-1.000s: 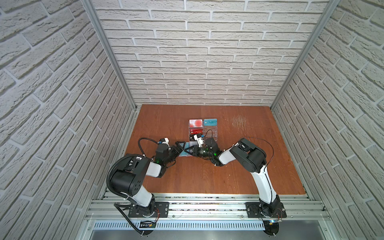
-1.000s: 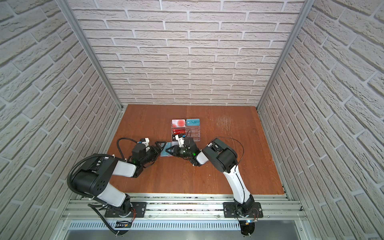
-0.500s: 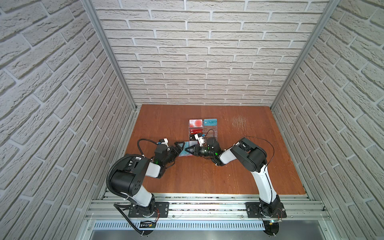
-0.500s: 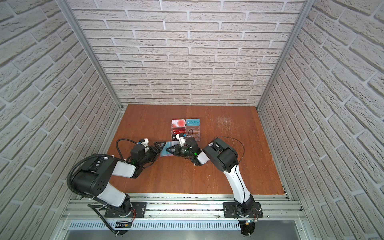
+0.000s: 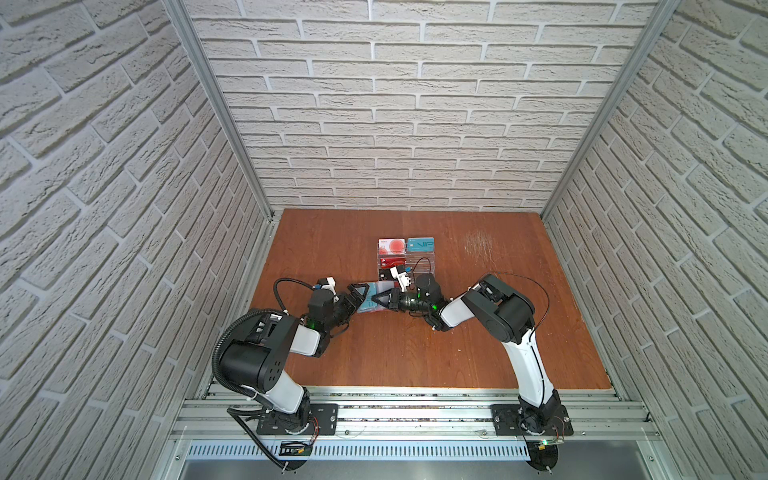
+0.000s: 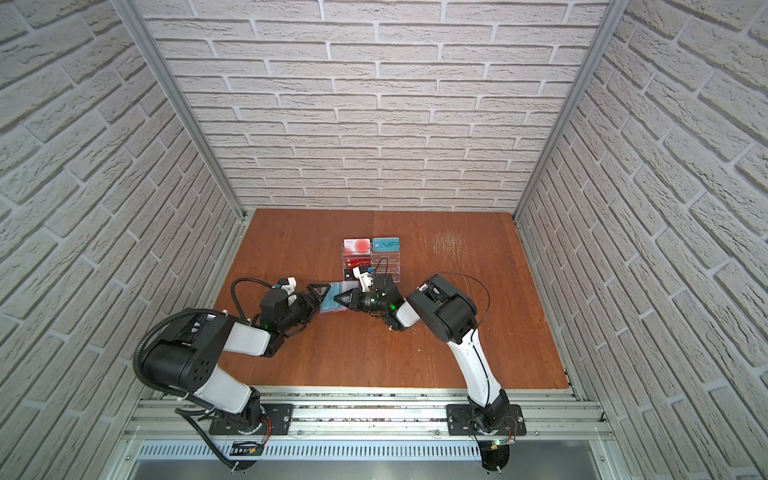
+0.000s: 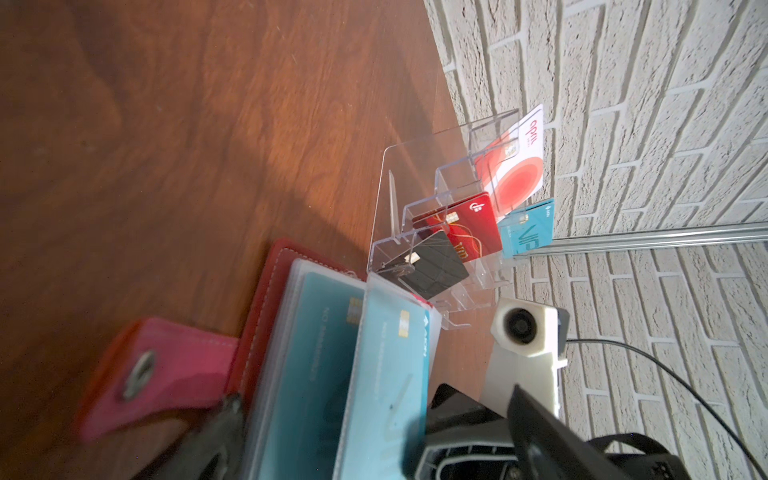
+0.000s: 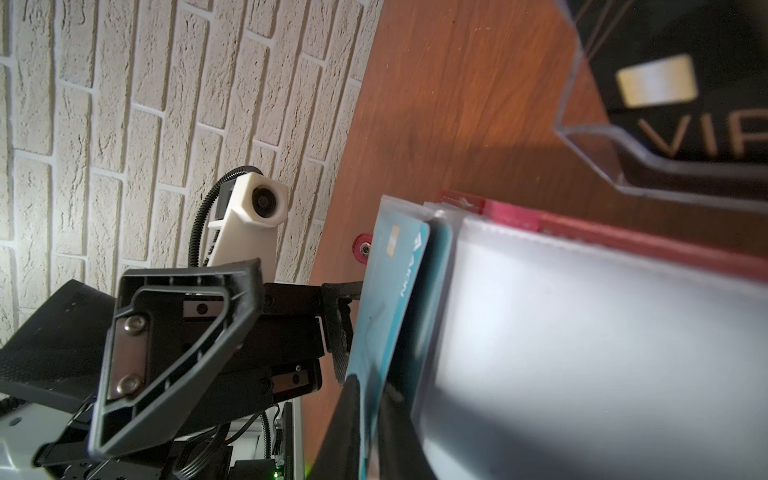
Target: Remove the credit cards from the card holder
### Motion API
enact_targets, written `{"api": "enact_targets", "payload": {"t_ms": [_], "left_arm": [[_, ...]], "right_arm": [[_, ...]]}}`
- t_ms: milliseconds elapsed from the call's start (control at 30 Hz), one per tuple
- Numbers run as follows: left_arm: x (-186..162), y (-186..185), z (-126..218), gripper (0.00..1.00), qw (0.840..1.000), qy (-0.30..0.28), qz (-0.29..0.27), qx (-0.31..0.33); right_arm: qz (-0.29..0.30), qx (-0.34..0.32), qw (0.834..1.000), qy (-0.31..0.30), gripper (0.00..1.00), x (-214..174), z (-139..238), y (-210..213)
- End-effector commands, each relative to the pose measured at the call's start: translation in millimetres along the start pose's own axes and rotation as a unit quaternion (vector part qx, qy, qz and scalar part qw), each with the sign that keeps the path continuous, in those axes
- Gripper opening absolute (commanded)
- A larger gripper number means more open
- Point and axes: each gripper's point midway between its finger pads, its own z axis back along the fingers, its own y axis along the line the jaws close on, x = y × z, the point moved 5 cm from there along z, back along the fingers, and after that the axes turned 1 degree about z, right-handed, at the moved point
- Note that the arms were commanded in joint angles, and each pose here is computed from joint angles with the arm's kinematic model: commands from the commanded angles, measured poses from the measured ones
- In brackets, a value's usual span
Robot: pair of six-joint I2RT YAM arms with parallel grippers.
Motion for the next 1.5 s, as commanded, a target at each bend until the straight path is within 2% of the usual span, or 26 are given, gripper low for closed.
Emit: {"api": "enact_targets", "payload": {"t_ms": [0, 933, 1300, 1467], "left_arm": [[-15, 38, 7, 0.98, 0.996, 0.023, 0.02, 0.079], [-16, 40, 8, 0.98, 0.996, 0.025, 0.018, 0.081], [-16, 41, 8, 0.98, 0.996, 0.023, 0.019, 0.082], [-16, 40, 8, 0.98, 0.996, 0.023, 0.02, 0.082]], "right_arm": [[0.028, 0.048, 0.998, -0.015, 0.11, 10, 2, 23], [0.006, 0.06, 0.998, -0.029, 0.17, 15, 7, 10], [-0.004, 0.064, 0.998, -0.024, 0.24, 12, -3, 5], [-0.007, 0.069, 0.997, -0.031, 0.22, 13, -4, 7]]}}
